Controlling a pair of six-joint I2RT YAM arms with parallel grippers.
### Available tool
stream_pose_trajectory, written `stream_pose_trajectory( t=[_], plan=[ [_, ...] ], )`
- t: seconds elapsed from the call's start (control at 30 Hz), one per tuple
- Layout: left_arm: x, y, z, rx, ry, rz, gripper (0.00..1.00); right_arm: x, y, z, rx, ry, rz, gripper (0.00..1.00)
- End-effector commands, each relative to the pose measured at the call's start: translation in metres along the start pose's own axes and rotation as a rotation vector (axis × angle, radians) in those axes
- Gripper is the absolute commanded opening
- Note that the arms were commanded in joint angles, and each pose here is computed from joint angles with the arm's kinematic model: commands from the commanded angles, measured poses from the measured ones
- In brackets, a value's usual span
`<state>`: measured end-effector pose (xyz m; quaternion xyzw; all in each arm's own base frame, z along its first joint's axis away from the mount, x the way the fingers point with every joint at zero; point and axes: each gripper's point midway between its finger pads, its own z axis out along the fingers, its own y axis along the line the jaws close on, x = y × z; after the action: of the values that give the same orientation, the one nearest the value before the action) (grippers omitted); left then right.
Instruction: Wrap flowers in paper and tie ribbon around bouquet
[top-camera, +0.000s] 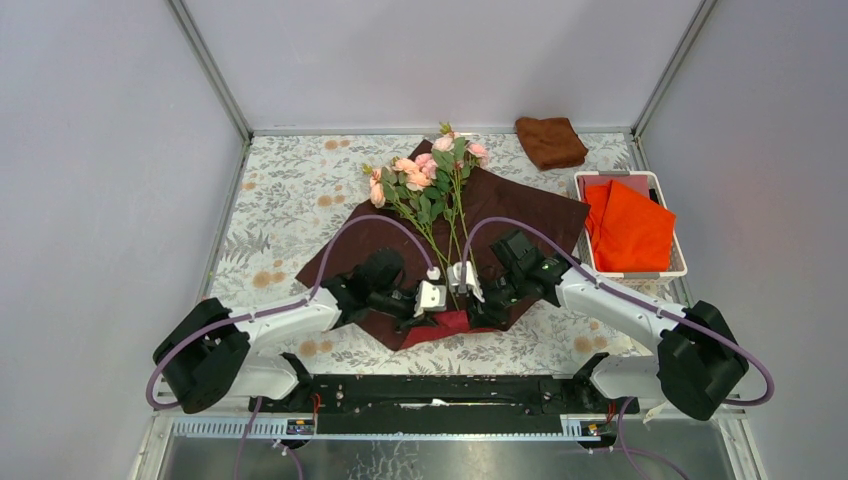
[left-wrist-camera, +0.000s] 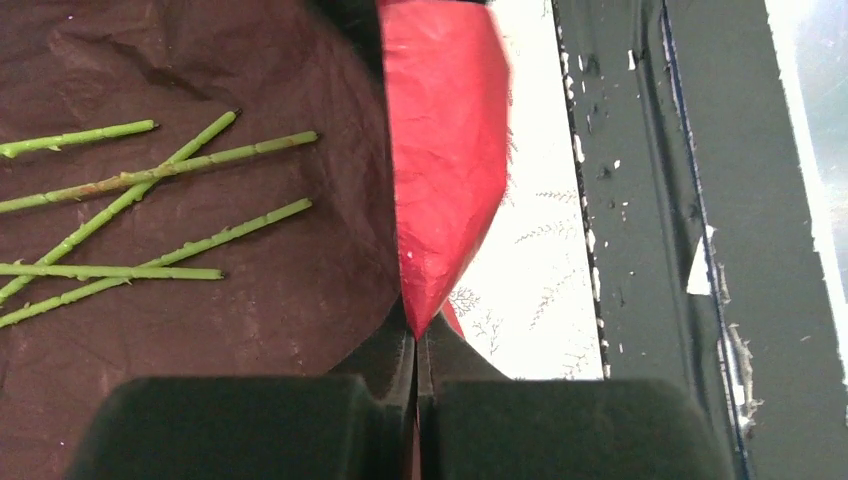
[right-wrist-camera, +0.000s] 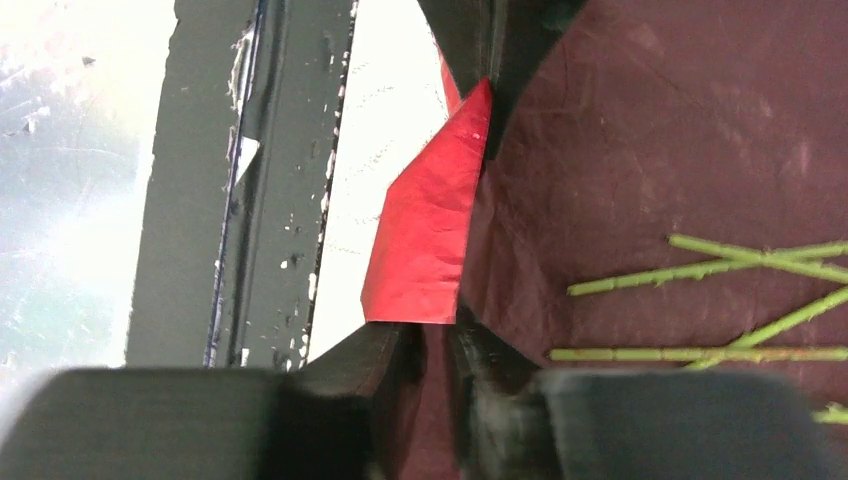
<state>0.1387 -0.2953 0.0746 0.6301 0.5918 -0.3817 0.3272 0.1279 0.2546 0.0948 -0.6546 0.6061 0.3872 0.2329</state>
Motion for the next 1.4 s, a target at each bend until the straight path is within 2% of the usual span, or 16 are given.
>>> stream_pose_trajectory(
  t=[0.0, 0.07, 0.2, 0.37, 0.4, 0.47, 0.57, 0.7, 0.9, 1.1, 1.2, 1.27, 1.37],
  plan=[
    [-0.025, 0.008, -0.006, 0.008, -0.053, -0.03, 0.0, -0.026, -0.021, -0.014, 0.11, -0.046, 0.015, 0.43],
    [-0.023, 0.016, -0.011, 0.005, -0.053, -0.11, 0.0, -0.04, -0.037, -0.026, 0.199, -0.109, 0.123, 0.53],
    [-0.012, 0.048, -0.025, -0.04, -0.068, -0.243, 0.0, -0.073, -0.071, -0.062, 0.306, -0.342, 0.376, 0.63],
    [0.0, 0.058, -0.024, -0.02, -0.061, -0.347, 0.0, -0.081, -0.12, -0.095, 0.361, -0.549, 0.684, 0.65],
    [0.002, 0.06, -0.023, -0.022, -0.055, -0.357, 0.0, -0.076, -0.136, -0.1, 0.401, -0.576, 0.757, 0.64],
    [0.003, 0.064, -0.023, -0.023, -0.044, -0.374, 0.0, -0.048, -0.174, -0.103, 0.584, -0.562, 0.914, 0.55],
    [0.003, 0.065, -0.024, -0.018, -0.019, -0.377, 0.0, 0.011, -0.207, -0.1, 0.809, -0.417, 1.118, 0.43],
    [0.003, 0.063, -0.027, -0.014, -0.003, -0.36, 0.02, 0.041, -0.225, -0.083, 0.871, -0.296, 1.153, 0.4],
    [0.005, 0.065, -0.025, 0.005, 0.02, -0.379, 0.04, 0.037, -0.226, -0.021, 0.778, -0.18, 1.089, 0.31],
    [0.005, 0.066, -0.025, 0.007, 0.027, -0.375, 0.02, 0.035, -0.218, 0.014, 0.658, -0.171, 1.125, 0.29],
    [0.006, 0.066, -0.026, 0.001, 0.029, -0.373, 0.02, 0.011, -0.203, 0.022, 0.527, -0.216, 1.112, 0.29],
    [0.006, 0.067, -0.026, 0.0, 0.029, -0.374, 0.01, -0.008, -0.191, 0.019, 0.452, -0.238, 1.087, 0.32],
    [0.007, 0.067, -0.025, 0.002, 0.032, -0.383, 0.01, -0.019, -0.172, -0.001, 0.458, -0.183, 1.031, 0.47]
  ],
)
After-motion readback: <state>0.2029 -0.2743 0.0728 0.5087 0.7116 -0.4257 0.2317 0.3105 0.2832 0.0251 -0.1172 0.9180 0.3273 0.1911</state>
